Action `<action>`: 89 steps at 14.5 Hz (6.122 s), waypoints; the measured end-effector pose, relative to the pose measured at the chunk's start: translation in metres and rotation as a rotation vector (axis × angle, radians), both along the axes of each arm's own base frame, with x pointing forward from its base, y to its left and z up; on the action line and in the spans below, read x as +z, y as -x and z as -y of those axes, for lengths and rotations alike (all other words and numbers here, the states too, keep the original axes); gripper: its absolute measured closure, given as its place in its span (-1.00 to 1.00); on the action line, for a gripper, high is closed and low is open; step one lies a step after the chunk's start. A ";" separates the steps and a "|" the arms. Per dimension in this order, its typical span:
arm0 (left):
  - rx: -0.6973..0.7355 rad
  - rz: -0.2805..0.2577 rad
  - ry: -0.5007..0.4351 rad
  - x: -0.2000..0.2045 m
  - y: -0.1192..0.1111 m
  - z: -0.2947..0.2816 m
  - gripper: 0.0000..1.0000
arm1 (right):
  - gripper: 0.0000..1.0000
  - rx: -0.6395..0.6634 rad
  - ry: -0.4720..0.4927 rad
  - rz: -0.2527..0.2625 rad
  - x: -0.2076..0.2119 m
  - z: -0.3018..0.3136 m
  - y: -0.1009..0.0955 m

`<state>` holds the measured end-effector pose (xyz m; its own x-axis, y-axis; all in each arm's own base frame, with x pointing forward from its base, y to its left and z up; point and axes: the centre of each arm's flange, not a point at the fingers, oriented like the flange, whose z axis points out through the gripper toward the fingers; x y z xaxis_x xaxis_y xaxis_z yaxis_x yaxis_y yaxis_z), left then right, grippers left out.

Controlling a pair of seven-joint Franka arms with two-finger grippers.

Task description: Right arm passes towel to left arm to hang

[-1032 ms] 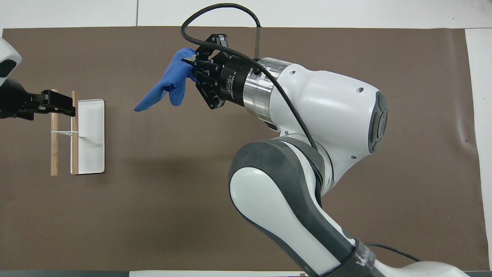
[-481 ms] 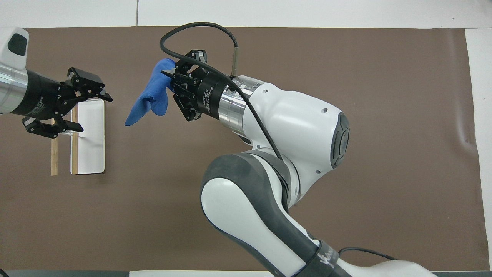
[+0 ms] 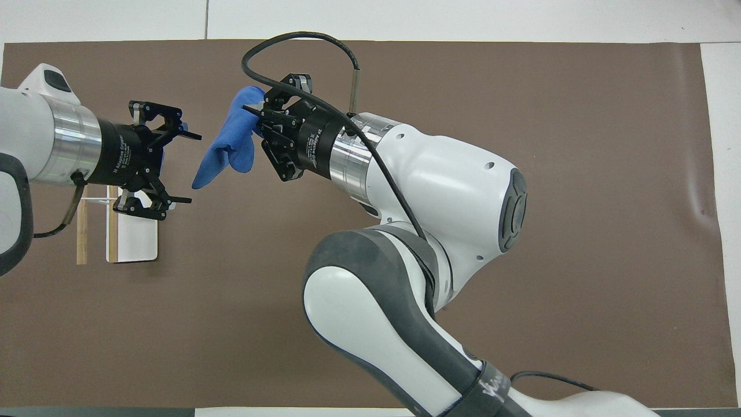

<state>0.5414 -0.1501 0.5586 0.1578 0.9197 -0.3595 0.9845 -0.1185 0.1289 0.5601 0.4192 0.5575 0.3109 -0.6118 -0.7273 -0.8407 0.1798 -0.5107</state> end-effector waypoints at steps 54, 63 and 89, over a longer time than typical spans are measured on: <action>0.335 0.327 -0.313 -0.108 0.002 -0.304 0.96 | -1.00 1.215 1.207 0.164 0.046 0.415 -0.013; 0.359 0.203 -0.289 -0.125 0.021 -0.328 -0.02 | -1.00 1.261 1.161 0.117 0.056 0.434 0.008; -1.268 0.285 -0.368 0.046 -0.024 -0.133 -1.00 | -1.00 1.266 1.161 0.124 0.061 0.431 0.024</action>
<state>0.5653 -0.0173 0.6047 0.9907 0.1211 0.0615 0.1165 -0.9905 0.0731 0.5363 -0.0114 0.6181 0.9927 -0.1086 -0.0523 -0.1061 -0.9932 0.0484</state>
